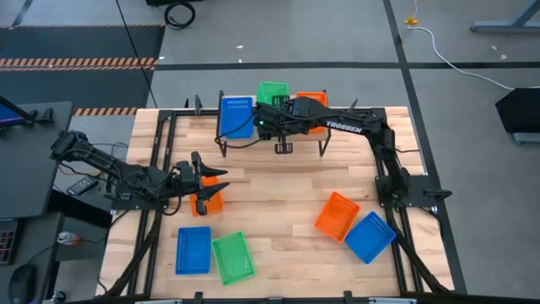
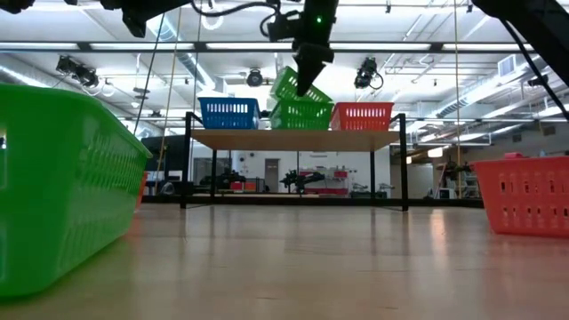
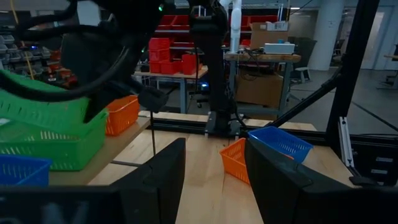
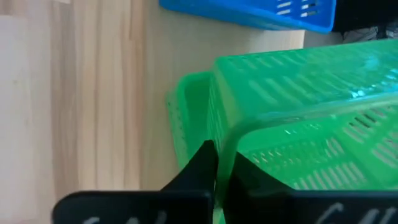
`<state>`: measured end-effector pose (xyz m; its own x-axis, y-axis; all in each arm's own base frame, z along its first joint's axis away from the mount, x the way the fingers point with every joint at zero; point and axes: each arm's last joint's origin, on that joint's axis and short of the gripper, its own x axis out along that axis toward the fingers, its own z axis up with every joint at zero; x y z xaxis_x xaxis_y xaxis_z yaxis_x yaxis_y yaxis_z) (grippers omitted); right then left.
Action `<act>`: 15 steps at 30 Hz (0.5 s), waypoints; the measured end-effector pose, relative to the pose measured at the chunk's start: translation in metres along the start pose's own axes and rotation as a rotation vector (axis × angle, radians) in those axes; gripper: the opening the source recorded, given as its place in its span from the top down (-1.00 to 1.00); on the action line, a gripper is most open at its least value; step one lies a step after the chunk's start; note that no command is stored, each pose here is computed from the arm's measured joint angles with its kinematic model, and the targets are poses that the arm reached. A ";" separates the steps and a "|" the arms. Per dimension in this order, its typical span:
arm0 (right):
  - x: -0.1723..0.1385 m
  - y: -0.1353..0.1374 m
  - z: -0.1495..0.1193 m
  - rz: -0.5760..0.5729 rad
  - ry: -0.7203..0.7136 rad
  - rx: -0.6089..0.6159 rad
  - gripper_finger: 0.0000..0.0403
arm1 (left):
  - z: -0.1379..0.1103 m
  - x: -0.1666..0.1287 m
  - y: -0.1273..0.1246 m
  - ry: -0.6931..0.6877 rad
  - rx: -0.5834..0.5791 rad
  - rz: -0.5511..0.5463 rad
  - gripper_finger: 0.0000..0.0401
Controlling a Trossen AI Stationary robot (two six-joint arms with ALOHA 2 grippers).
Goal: Stack baskets on shelf by color
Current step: Stack the right green bin on top of the green bin on the shelf
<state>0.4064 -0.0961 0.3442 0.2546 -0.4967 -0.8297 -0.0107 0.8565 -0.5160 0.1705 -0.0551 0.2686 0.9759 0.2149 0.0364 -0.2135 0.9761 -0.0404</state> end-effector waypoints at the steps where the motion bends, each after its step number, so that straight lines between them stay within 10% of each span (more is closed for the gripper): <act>1: -0.002 0.000 0.001 0.000 -0.006 0.000 0.95 | 0.000 0.000 0.000 0.000 0.000 0.000 0.14; 15: -0.016 -0.002 -0.005 -0.034 0.045 -0.092 0.92 | 0.000 0.000 0.000 0.000 0.000 0.000 0.14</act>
<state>0.3978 -0.0911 0.3573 0.2125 -0.5331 -0.8189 -0.0922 0.8234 -0.5599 0.1705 -0.0551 0.2686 0.9759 0.2149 0.0364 -0.2135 0.9761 -0.0401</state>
